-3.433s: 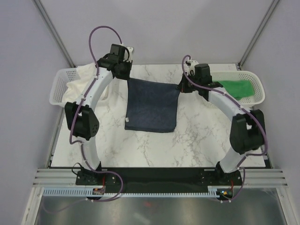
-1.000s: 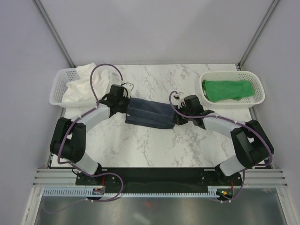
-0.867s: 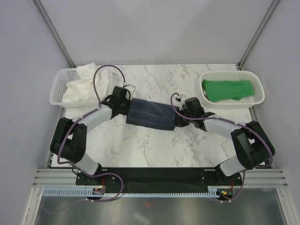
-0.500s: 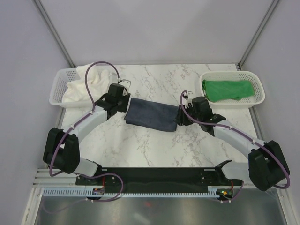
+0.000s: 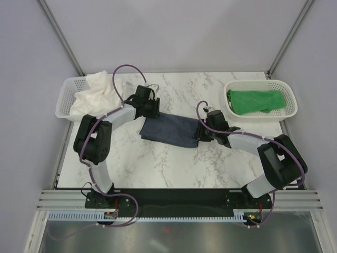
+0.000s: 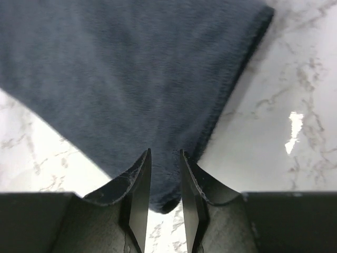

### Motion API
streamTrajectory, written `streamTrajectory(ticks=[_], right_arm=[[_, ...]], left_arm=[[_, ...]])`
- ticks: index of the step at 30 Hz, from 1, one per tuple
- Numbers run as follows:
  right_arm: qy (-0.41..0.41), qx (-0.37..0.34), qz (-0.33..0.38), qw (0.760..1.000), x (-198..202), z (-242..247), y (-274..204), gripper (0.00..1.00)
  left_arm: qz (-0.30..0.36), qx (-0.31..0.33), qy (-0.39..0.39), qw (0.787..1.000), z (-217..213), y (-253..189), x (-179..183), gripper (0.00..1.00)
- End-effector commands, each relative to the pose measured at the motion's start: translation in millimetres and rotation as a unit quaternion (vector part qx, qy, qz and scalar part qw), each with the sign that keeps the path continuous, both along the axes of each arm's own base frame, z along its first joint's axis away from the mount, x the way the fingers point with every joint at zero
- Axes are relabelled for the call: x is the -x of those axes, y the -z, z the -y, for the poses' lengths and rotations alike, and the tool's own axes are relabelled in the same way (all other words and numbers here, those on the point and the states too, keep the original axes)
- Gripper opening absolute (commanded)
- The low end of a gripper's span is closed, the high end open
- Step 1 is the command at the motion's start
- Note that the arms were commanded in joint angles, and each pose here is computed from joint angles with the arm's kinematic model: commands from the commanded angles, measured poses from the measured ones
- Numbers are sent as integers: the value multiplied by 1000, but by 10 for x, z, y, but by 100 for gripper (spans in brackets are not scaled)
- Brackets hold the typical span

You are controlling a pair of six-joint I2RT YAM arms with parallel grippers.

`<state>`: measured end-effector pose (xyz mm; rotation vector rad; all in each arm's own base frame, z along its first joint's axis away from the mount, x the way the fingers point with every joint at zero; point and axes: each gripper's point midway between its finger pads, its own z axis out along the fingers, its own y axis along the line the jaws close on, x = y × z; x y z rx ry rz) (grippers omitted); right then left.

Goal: Fold and stack the towels
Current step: Fold the towel

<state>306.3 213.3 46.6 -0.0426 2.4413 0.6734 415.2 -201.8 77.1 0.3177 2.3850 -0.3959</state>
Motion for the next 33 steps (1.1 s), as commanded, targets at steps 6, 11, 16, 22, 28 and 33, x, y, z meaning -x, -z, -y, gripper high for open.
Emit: streamTrajectory(ticks=[6,11,16,22,28,33], right_arm=[[77,49,52,994,-250,256,33,36],[99,63,92,989,-546,268,-385,37],[122,77,71,987,-798,275,-311,41],[155,86,33,984,-1110,256,-29,35],[156,121,24,980,-1239,350,202,29],[155,129,16,979,-1301,467,330,23]], left_arm=[[-11,-18,-70,997,-181,197,-567,44],[21,9,-62,998,-125,-228,-552,48],[-1,48,-77,996,-110,-449,-281,52],[-83,8,-170,982,-494,111,325,48],[-148,-9,-209,967,-604,550,737,41],[-167,-15,-249,954,-722,733,995,38]])
